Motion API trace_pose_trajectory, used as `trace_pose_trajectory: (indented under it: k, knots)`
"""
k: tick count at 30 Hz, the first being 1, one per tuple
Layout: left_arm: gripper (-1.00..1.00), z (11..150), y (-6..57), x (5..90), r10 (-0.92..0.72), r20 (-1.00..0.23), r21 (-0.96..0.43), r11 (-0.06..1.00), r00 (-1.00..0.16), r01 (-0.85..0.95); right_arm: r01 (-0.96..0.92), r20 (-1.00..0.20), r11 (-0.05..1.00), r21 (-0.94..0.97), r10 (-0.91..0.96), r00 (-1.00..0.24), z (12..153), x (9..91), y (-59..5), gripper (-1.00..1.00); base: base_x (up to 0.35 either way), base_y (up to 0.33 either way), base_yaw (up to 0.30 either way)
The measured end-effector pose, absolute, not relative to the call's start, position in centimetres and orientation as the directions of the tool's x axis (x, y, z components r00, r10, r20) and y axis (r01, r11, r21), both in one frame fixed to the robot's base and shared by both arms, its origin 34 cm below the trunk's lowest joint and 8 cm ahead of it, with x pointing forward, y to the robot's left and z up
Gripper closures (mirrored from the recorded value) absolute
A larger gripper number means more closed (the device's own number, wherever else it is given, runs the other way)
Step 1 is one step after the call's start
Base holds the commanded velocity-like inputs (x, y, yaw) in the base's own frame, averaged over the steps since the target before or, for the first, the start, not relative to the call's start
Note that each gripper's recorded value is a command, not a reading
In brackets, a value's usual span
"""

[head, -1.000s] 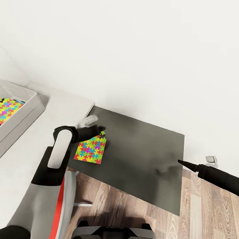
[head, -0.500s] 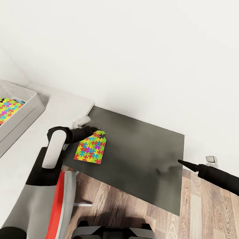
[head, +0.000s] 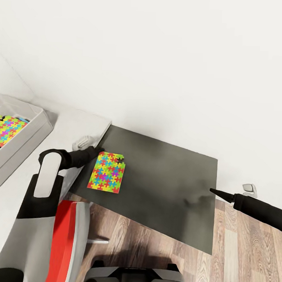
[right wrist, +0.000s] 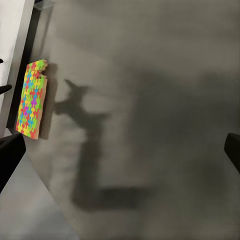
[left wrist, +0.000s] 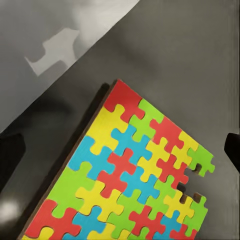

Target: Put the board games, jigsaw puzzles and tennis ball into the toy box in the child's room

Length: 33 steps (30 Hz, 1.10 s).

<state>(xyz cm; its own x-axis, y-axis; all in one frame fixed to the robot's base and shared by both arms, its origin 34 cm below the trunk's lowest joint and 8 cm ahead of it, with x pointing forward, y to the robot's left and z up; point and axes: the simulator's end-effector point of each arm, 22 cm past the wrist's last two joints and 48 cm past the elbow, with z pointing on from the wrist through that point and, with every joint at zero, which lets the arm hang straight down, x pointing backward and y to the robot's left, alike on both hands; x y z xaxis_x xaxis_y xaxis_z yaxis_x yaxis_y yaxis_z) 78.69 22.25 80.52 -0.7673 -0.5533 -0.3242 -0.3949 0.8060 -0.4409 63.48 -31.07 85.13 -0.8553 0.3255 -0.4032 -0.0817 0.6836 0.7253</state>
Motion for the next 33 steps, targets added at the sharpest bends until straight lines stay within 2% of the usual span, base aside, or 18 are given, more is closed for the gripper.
trace_pose_trajectory:
  k: [33]
  knots:
    - [-1.0,80.75,22.36,78.78,-0.576,-0.304,-0.478,0.782,-0.759,-0.401,-0.079,-0.402,0.683,0.727,0.33,-0.854,85.1,63.45,-31.06,-1.0,0.0,0.0,0.0]
